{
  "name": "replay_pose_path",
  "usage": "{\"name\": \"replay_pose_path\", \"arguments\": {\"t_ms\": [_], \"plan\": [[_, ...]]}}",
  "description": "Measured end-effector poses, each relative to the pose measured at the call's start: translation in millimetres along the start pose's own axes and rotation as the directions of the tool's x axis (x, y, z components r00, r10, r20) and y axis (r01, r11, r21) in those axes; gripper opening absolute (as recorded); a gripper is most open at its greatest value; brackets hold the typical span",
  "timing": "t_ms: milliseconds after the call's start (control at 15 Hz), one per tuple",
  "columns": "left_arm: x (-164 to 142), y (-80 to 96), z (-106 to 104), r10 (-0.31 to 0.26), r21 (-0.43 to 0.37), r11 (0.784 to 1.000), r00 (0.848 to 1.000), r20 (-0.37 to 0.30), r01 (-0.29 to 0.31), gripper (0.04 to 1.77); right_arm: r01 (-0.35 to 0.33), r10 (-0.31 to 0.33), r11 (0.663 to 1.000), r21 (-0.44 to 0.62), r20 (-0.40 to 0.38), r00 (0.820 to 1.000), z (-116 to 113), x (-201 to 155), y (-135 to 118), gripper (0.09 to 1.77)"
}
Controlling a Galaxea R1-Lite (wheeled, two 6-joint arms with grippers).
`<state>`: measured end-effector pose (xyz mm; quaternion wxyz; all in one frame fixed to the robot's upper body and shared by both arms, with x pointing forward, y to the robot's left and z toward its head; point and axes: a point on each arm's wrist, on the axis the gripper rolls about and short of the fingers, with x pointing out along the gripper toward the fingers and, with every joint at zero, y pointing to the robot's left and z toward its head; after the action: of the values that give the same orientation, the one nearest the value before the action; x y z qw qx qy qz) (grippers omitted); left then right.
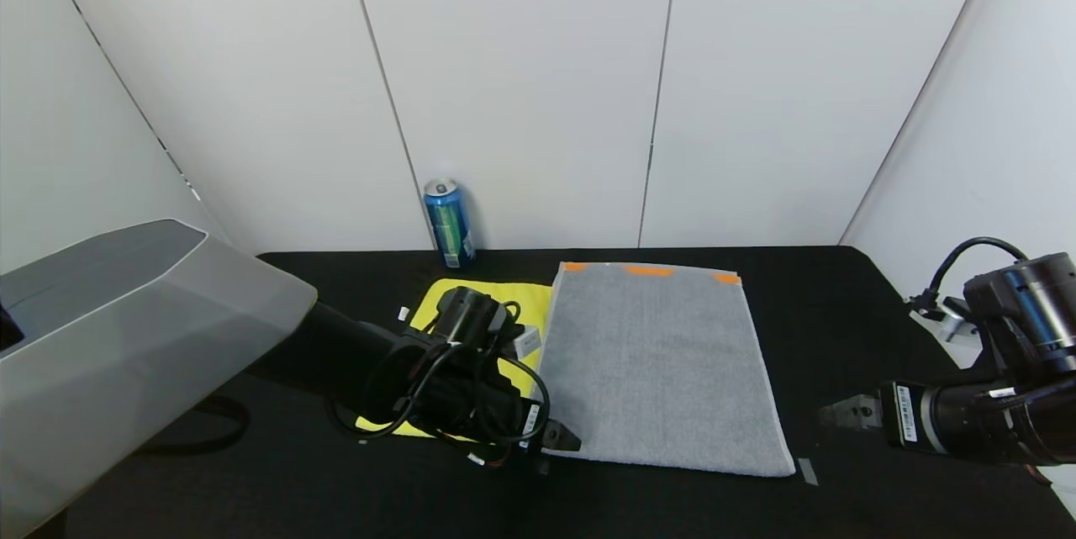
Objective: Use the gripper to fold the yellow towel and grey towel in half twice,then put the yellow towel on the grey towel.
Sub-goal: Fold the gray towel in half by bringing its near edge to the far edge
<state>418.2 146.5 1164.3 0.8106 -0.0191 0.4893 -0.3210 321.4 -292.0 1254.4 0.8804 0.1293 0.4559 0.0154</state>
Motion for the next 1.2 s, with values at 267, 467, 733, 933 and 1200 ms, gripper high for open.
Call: {"name": "replay_pose_path", "arguments": {"t_ms": [267,467,733,933,1200], "plan": [[2.7,-4.9,-1.4,-0.019,0.009,1.0,1.0,-0.01,0.019,1.72,0.005,-0.005,1.0,0.005,-0.004,1.0,-1.4,0.5,-1.7,1.71],[3.9,-8.7,-2.0,-0.026,0.017,1.0,1.0,-0.013,0.026,1.72,0.008,-0.008,1.0,0.01,-0.006,1.0,-1.7,0.8,-3.2,1.71],[4.3,-9.7,-2.2,-0.028,0.019,0.999,1.0,-0.014,0.028,1.72,0.008,-0.009,1.0,0.016,0.003,1.0,-1.2,1.3,-4.3,1.71],[4.9,-9.7,-1.0,-0.03,0.024,0.999,1.0,0.002,0.03,1.37,0.002,-0.002,1.0,0.014,0.013,1.0,-2.1,3.5,-4.4,1.71],[7.0,-9.1,-2.4,-0.031,0.025,0.999,1.0,0.004,0.031,0.86,0.004,-0.005,1.0,0.014,0.007,1.0,-3.2,4.9,-4.9,1.71]]}}
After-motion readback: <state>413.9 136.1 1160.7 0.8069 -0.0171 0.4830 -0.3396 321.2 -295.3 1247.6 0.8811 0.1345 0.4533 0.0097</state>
